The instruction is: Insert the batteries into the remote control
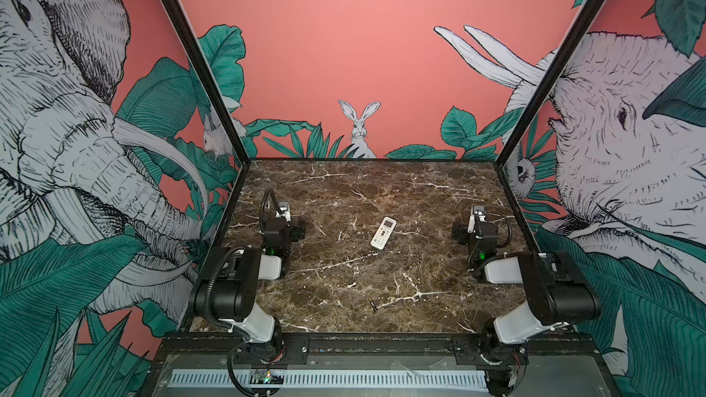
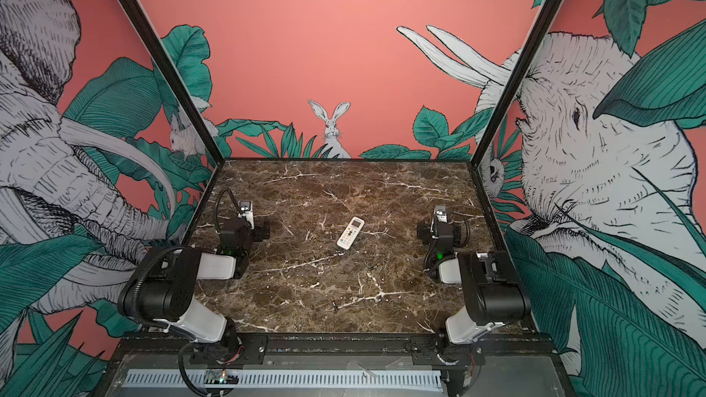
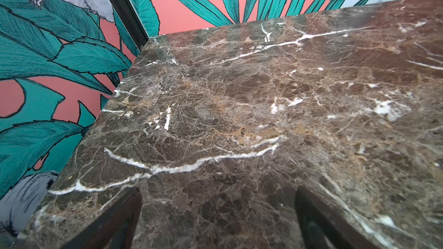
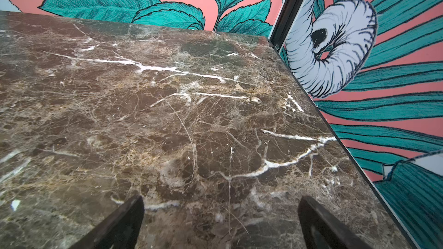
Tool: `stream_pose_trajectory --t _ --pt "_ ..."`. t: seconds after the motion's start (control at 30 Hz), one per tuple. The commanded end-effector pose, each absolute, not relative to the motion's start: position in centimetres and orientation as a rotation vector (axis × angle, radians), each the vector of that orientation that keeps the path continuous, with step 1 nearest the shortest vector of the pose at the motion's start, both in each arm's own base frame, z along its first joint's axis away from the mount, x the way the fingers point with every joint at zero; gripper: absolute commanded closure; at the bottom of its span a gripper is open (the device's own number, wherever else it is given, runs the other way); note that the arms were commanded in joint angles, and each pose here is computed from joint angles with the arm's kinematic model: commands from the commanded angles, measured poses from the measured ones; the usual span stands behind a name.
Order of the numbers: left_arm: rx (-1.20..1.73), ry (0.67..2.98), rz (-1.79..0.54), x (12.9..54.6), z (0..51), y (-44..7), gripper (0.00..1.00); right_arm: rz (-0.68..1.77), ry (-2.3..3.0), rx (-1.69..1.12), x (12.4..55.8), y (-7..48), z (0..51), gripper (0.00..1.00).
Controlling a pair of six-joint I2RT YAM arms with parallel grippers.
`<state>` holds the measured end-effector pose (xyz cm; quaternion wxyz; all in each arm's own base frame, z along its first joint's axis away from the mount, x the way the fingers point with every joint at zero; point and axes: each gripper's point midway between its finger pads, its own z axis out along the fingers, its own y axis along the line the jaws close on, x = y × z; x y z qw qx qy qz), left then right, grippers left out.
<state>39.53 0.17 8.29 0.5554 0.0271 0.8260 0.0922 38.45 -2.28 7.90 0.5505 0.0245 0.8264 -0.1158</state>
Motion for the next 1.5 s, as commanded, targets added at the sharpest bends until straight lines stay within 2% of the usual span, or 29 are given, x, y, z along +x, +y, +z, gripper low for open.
stream_pose_trajectory --t 0.0,1.47 --pt "0.063 1.909 0.219 39.98 9.71 0.31 0.0 -0.264 1.898 0.056 39.36 -2.14 9.71 0.01" --pt "0.064 1.913 0.218 39.92 9.6 0.28 0.01 -0.259 1.898 0.048 39.37 -2.01 9.68 0.01"
